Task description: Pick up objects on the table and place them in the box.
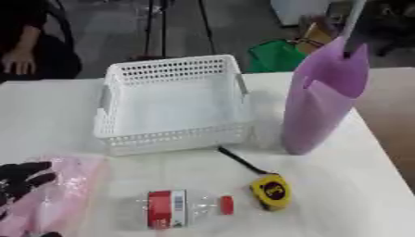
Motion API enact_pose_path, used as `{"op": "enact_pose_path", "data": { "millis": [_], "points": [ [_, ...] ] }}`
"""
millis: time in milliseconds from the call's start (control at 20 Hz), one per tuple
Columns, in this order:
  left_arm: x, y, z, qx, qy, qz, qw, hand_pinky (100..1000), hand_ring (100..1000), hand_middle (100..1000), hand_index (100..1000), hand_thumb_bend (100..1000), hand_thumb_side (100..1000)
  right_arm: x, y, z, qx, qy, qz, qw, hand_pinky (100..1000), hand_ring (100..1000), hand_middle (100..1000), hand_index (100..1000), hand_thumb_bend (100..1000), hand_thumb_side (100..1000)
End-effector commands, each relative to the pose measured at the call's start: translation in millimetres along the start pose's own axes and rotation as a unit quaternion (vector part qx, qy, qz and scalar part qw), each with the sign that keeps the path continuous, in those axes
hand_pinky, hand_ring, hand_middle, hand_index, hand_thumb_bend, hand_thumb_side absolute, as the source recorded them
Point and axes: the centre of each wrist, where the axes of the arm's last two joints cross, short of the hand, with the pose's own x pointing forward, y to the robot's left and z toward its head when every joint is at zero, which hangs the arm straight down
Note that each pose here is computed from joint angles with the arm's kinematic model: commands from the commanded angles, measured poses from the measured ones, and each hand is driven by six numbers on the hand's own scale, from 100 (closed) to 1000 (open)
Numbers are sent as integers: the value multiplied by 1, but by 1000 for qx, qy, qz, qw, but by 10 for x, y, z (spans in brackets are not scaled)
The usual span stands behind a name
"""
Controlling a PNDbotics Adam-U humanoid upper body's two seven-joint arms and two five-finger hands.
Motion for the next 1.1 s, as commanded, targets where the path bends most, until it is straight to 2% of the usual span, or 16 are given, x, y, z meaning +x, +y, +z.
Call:
{"op": "enact_pose_path", "data": {
  "millis": [50, 600, 650, 700, 950, 1100],
  "points": [
    [-10, 53, 12, 11, -1, -8, 1000, 1000, 1000, 1000, 1000, 503, 934, 57, -37, -71, -2, -17, 1, 1000, 636, 603, 559, 684, 100, 775],
    [-30, 91, 4, 39, 3, -2, 999, 1000, 1000, 1000, 1000, 508, 929, 55, -44, -64, 0, -14, 2, 1000, 636, 602, 558, 684, 100, 775],
    [-26, 87, 3, 38, 4, -1, 999, 1000, 1000, 1000, 1000, 508, 929, 55, -43, -63, 0, -13, 2, 1000, 636, 602, 559, 684, 100, 799],
    [-23, 83, 4, 37, 4, -6, 999, 1000, 1000, 1000, 1000, 520, 918, 54, -44, -62, 0, -13, 1, 1000, 636, 602, 558, 684, 100, 775],
    [3, 37, 13, 35, 4, -74, 997, 1000, 1000, 1000, 1000, 555, 901, 54, -42, -61, -1, -13, -1, 1000, 636, 602, 558, 684, 100, 775],
    [17, 24, 11, 36, 5, -93, 995, 1000, 1000, 1000, 1000, 569, 896, 53, -43, -59, -1, -13, -2, 1000, 637, 602, 558, 684, 100, 775]
  ]
}}
